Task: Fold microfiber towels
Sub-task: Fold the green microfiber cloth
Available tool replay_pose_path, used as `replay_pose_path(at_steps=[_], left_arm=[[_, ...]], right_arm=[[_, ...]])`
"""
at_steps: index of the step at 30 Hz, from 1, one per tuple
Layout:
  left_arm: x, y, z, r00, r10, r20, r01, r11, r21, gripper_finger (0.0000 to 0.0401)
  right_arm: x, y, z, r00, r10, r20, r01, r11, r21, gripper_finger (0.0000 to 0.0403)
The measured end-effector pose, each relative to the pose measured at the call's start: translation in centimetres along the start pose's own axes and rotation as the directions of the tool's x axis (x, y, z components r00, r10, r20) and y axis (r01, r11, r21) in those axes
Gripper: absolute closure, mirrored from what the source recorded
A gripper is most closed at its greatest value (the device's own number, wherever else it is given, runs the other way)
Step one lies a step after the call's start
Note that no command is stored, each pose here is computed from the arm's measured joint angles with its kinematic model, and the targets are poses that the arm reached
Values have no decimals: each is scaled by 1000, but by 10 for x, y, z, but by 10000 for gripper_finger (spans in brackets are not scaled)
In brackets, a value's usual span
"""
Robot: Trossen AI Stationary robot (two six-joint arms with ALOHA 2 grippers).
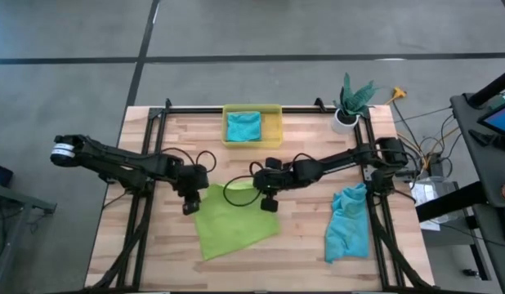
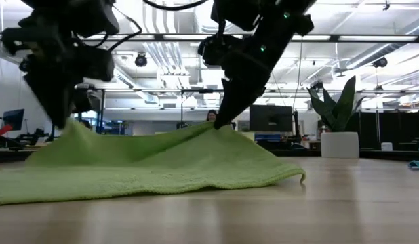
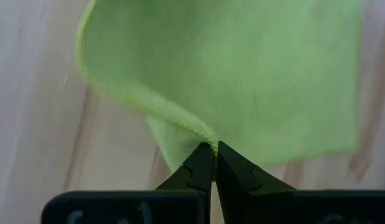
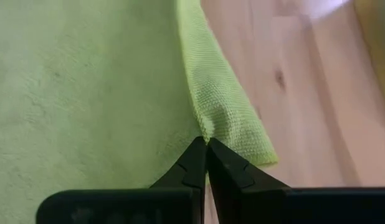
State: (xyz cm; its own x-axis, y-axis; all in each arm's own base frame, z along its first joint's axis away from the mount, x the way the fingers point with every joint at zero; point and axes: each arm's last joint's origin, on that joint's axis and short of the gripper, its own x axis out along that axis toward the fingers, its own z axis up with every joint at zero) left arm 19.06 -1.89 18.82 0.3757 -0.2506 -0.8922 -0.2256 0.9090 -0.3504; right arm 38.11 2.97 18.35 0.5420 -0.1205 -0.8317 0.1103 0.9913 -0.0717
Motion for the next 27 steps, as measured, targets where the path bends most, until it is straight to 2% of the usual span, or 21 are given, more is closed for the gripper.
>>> replay_pose_path(at_steps=[10,17,27], left_arm=[[2,2,-3,1000,5,-14,-4,1000,6,401],[1,0,0,1000,-25,19,26,999,-19,401],[2,-1,0,999,-38,14,39,999,-33,401]], right_arm=[[-4,-13,-2,995,-42,-95,52,993,105,394],[0,-14,-9,992,-47,-117,59,992,109,394],[11,-33,-5,998,-65,9,63,983,172,394]])
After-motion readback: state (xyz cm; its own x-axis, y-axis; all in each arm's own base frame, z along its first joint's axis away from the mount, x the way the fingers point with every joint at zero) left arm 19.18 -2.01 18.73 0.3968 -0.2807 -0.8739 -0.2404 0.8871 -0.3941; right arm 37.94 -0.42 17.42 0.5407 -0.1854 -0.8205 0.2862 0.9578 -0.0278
